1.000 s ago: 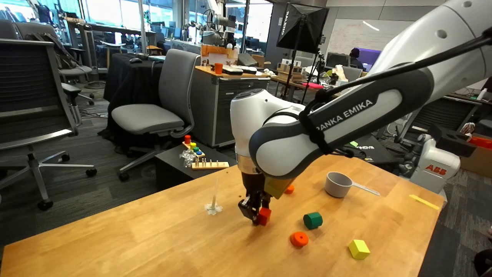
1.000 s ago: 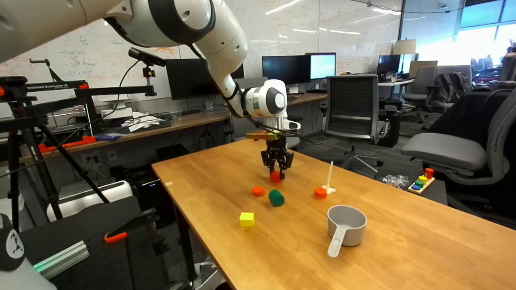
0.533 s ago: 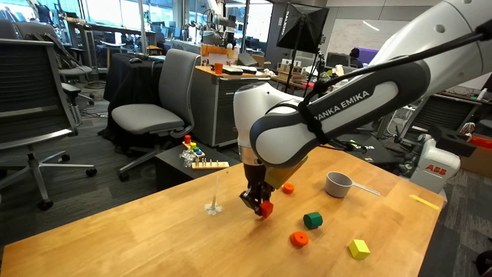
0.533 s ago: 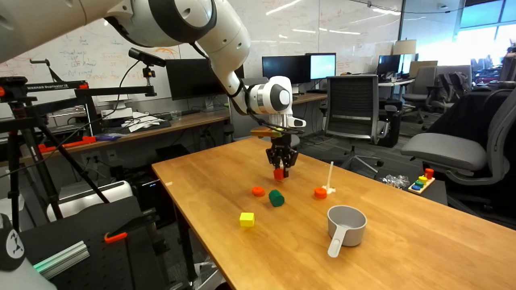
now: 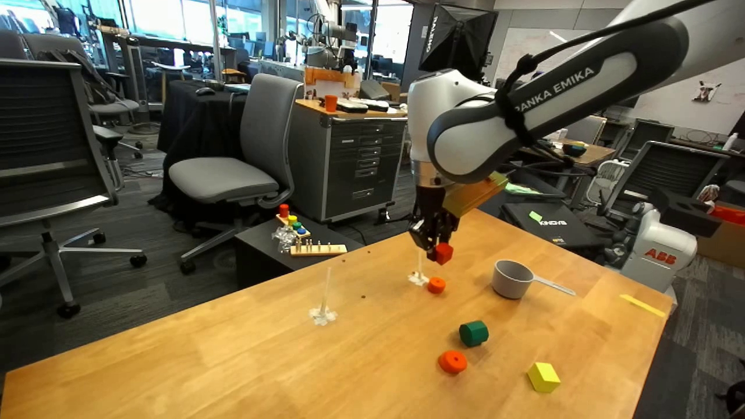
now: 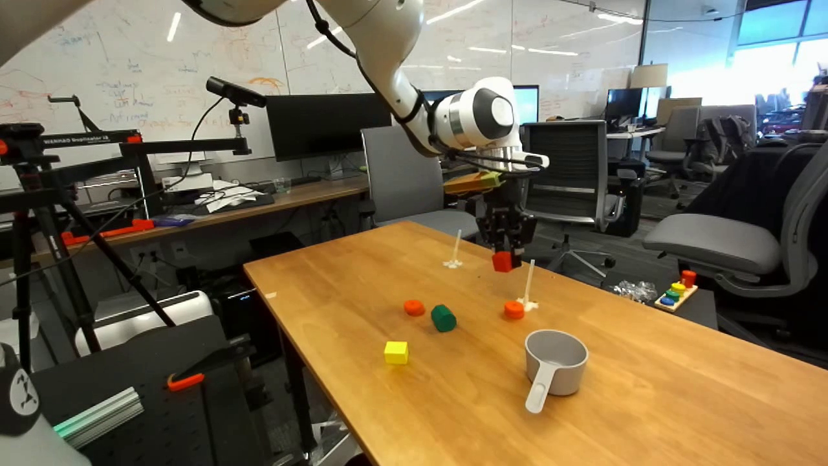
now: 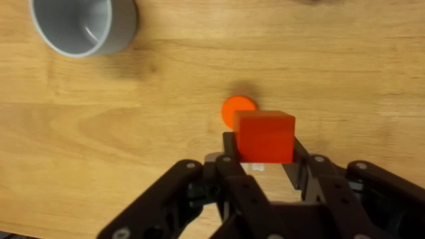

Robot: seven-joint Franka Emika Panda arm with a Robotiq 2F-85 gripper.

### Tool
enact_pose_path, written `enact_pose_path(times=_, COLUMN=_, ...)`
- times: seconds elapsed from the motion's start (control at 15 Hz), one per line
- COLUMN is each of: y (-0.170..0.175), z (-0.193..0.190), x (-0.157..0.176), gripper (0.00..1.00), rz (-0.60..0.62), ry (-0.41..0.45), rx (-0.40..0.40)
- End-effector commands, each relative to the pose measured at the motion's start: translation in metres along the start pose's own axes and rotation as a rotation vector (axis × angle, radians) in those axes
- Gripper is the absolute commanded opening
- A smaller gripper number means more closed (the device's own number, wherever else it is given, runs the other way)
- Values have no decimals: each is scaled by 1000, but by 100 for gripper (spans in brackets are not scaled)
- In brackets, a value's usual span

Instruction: Put the blocks in the grey cup

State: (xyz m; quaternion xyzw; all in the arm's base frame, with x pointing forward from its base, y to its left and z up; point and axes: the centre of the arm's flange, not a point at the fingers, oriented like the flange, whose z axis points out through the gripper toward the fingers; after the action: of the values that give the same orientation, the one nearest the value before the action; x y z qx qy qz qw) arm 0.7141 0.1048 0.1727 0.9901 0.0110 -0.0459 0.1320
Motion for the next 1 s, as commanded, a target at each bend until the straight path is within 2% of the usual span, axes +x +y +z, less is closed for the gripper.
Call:
enact_pose_path(times=0.0, y=55, z=-4, x=-40, gripper=18, rz=99, ry=-27, rx=-24)
enact_pose_path(times=0.4, y=119, z=32, x=-49, gripper=18, rz=242, ry=-111, rx=-37)
enact_pose_path(times=0.73, y=145, z=49, x=-54, gripper=18, rz=310, ry=-152, rx=-34)
enact_pose_path(times=0.8, y=147, z=50, x=-55, gripper=38, rz=311, ry=-156, rx=-30)
enact_pose_path(times=0.87, y=148, z=51, x=-56, gripper=63, rz=309, ry=-157, rx=-35)
enact_pose_path(times=0.93, y=147, z=50, x=-57, gripper=63, rz=311, ry=-165, rx=-35)
